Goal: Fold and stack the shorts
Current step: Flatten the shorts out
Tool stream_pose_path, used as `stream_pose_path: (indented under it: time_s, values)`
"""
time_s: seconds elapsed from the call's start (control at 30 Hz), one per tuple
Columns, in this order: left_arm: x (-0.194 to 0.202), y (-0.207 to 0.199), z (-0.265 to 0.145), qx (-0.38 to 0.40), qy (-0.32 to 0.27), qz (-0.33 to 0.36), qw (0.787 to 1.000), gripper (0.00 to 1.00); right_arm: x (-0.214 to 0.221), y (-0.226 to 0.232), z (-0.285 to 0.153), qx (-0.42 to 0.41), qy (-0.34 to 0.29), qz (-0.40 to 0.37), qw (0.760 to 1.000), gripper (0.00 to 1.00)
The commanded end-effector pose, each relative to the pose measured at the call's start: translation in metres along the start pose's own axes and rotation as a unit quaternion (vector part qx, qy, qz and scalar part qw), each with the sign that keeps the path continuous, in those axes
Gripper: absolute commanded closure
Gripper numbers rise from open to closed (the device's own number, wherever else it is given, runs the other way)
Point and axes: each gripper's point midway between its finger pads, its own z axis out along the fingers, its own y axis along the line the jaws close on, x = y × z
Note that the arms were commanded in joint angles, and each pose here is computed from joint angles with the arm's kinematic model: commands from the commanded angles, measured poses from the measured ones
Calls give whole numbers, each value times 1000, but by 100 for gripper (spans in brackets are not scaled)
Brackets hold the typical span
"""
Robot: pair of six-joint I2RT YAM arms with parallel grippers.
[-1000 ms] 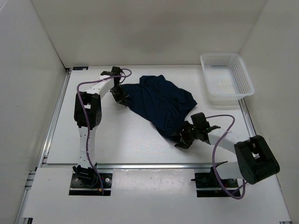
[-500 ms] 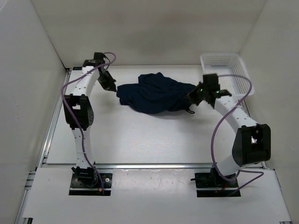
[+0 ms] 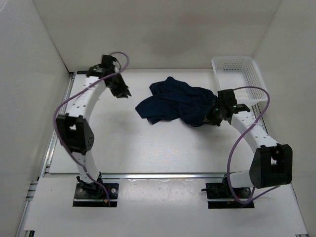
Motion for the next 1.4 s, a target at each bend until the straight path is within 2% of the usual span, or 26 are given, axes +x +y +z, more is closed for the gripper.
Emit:
stream_pose_path:
  time_s: [0.0, 0.1, 0.13, 0.4, 0.57, 0.63, 0.7, 0.73, 0.77, 0.83, 0.93, 1.0, 1.07, 1.1, 1.2, 1.27, 1.33, 1.37]
  values:
    - [68, -2, 57, -25, 105, 35, 993, 62, -4, -9, -7, 11, -20, -12, 1000, 100]
    - [109, -9, 81, -38, 150, 59, 986, 46, -7, -12, -7, 13, -22, -15, 1000, 100]
    - [117, -6, 90, -46, 163, 62, 984, 45, -9, -15, -8, 15, -24, -16, 999, 100]
    - [154, -17, 139, -60, 205, 77, 974, 42, -13, -24, -8, 14, -20, -8, 1000, 100]
    - [147, -23, 162, -76, 189, 63, 977, 42, -9, -29, -12, 10, -14, -5, 1000, 100]
    - [139, -29, 164, -72, 178, 65, 979, 46, -10, -28, -14, 7, -18, -11, 1000, 100]
    - [133, -28, 171, -72, 175, 60, 980, 61, -5, -29, -12, 7, -11, -10, 1000, 100]
    - [131, -30, 173, -69, 172, 60, 981, 70, -5, -29, -12, 7, -11, -10, 1000, 100]
    - [118, -36, 173, -60, 159, 56, 984, 89, -6, -30, -13, 5, -10, -7, 1000, 100]
    - [109, -31, 168, -68, 165, 44, 983, 90, -7, -30, -13, 5, -10, -7, 1000, 100]
    - [69, -42, 136, -50, 120, 51, 990, 90, -9, -26, -15, -2, -12, -12, 1000, 100]
    - [26, -39, 106, -34, 78, 31, 996, 90, -23, -12, -22, -19, -27, -23, 999, 100]
    - [-25, -43, 56, 6, 18, 23, 1000, 90, -37, -1, -24, -33, -24, -34, 999, 100]
    - [-37, -46, 36, 23, 5, 21, 999, 90, -63, 20, -40, -55, -51, -44, 996, 100]
    - [-80, -44, -33, 55, -67, 17, 996, 90, -92, 45, -61, -70, -76, -62, 993, 100]
    - [-87, -40, -72, 66, -95, 19, 993, 90, -111, 66, -81, -94, -103, -71, 988, 100]
    - [-81, -13, -77, 47, -86, 13, 995, 90, -110, 70, -88, -104, -107, -79, 986, 100]
    - [-78, -11, -95, 52, -102, 12, 993, 90, -106, 70, -94, -110, -108, -85, 984, 100]
